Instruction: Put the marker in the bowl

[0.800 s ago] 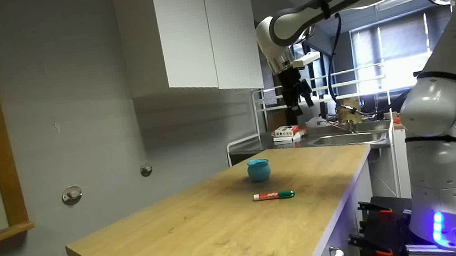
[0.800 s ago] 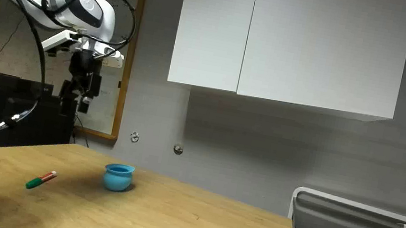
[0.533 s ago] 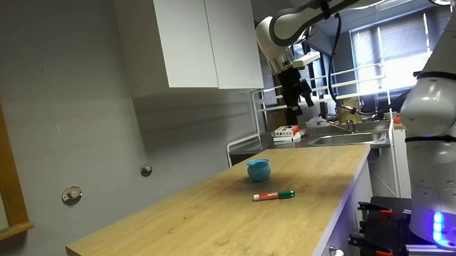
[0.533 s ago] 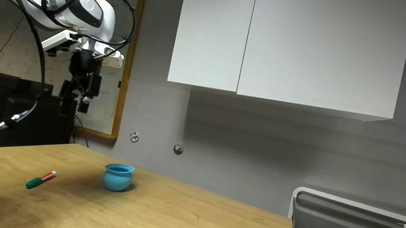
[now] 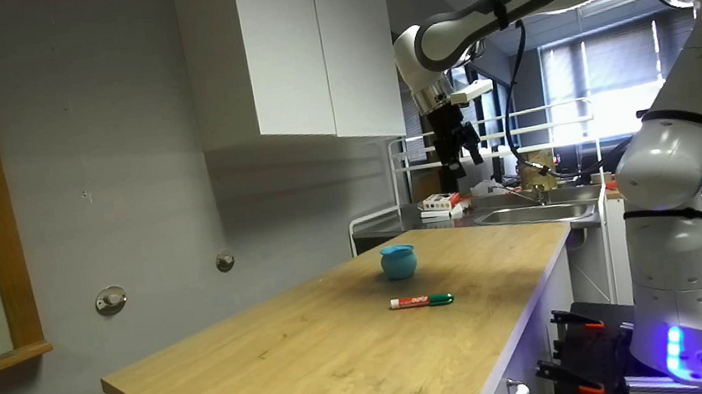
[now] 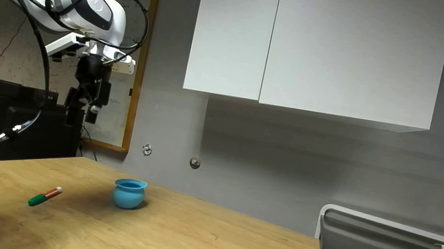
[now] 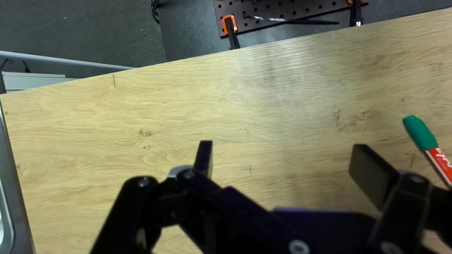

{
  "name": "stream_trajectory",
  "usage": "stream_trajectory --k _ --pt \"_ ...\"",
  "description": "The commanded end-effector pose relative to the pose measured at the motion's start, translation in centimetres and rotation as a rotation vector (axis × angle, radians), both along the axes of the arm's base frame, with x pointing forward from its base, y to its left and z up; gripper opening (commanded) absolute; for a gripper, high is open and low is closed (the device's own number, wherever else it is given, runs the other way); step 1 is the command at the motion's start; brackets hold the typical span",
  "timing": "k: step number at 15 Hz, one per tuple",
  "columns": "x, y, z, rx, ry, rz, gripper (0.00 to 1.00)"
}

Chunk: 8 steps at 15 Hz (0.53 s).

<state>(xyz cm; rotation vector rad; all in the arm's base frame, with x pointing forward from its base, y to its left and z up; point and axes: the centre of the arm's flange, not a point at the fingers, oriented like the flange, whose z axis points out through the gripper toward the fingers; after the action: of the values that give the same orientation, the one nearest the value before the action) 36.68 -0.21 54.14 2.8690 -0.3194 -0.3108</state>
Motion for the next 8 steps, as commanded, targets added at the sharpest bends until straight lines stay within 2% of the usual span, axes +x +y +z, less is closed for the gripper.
stream_trajectory --k 1,8 --pt "0.00 0.00 0.00 0.000 0.000 0.000 1.00" --pt "0.15 0.05 -0.01 -0.002 0.001 0.008 1.00"
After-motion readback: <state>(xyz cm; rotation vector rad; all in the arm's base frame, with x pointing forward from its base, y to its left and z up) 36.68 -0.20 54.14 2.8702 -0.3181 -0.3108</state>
